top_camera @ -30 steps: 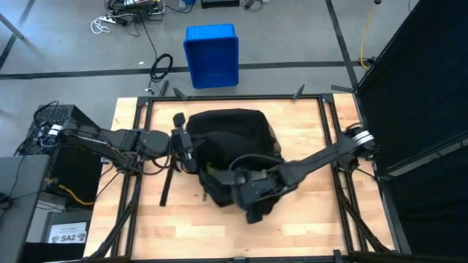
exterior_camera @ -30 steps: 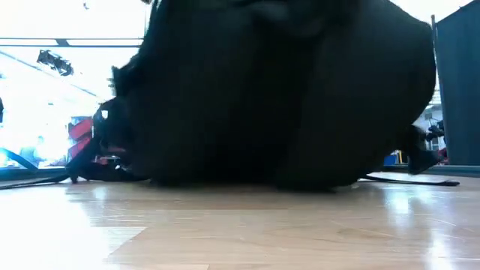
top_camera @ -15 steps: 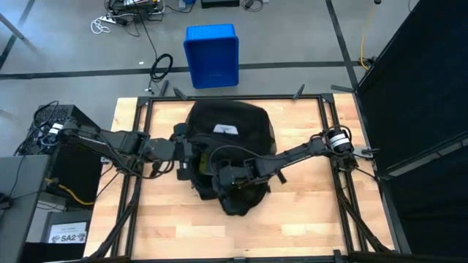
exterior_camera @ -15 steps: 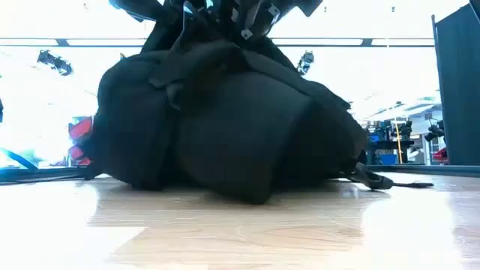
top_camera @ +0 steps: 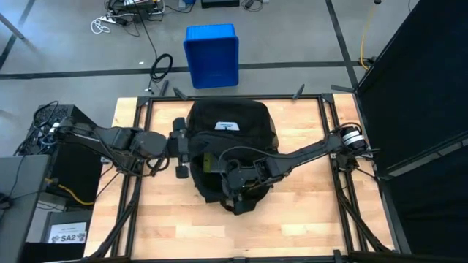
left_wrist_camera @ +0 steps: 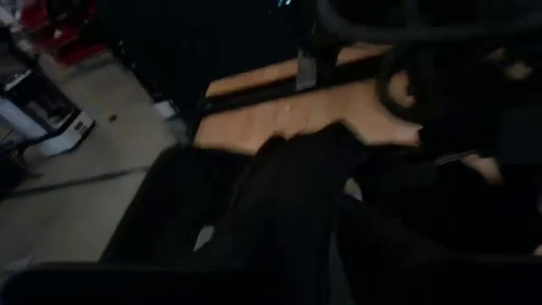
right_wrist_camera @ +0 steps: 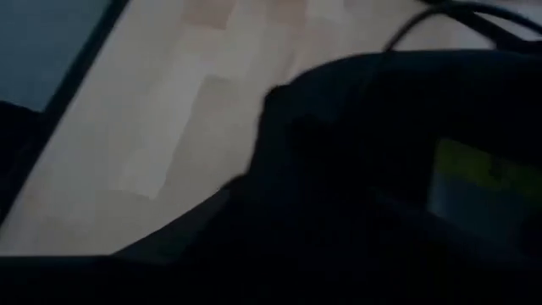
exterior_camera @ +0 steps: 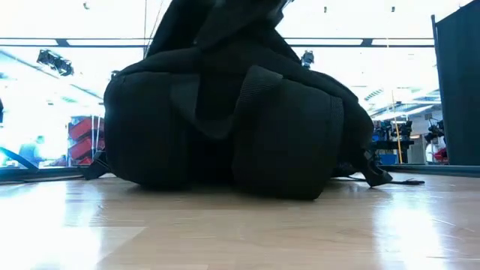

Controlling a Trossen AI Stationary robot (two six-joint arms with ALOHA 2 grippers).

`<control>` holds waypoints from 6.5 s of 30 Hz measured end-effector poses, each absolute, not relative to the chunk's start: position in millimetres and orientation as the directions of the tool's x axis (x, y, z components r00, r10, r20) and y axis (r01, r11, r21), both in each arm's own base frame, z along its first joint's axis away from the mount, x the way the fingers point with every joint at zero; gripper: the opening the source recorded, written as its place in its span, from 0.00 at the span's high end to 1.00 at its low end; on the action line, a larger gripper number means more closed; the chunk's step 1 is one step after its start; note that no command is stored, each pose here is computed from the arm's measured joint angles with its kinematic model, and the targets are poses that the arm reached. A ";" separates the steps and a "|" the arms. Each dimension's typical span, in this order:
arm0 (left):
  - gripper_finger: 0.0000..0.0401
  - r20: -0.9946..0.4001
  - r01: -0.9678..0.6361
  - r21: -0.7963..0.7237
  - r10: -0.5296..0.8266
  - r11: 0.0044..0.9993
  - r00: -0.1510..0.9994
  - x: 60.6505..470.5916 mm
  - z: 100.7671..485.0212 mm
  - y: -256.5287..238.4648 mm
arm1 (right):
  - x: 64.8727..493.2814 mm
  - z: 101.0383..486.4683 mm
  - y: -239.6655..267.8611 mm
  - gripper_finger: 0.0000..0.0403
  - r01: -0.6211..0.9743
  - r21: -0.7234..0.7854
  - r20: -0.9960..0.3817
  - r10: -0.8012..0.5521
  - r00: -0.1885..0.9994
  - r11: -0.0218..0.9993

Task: Unpack backpack
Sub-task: Close the black backpack

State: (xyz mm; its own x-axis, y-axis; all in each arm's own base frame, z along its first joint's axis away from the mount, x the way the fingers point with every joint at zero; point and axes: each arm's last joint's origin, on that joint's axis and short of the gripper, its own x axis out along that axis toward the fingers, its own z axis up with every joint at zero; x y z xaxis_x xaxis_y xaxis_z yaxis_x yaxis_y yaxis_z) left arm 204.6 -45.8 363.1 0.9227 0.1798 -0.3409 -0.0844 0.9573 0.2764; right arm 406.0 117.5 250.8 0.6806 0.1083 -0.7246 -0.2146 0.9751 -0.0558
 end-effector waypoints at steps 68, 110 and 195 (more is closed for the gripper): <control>0.85 -0.538 0.341 0.189 -0.193 0.921 0.820 262.7 260.3 -188.3 | 261.6 291.9 217.0 0.67 -0.239 -0.060 -0.628 0.149 0.764 0.969; 0.85 -0.695 0.175 0.535 0.312 0.827 0.648 319.8 211.7 -96.7 | 269.5 198.2 165.7 0.62 0.000 -0.103 -0.588 -0.061 0.806 0.995; 0.86 -0.924 0.340 0.177 0.036 0.924 0.381 341.8 253.1 -68.9 | 317.8 164.6 110.7 0.48 0.000 -0.204 -0.629 -0.131 0.766 0.979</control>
State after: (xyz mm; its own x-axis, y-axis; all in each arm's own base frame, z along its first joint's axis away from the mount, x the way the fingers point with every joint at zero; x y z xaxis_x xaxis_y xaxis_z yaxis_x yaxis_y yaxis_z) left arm 341.8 -68.9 253.1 0.3812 0.0363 -0.9238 0.3403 0.9236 0.1767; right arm 317.8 110.7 164.6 0.7659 -0.1311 -0.6294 0.0001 0.9790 -0.2038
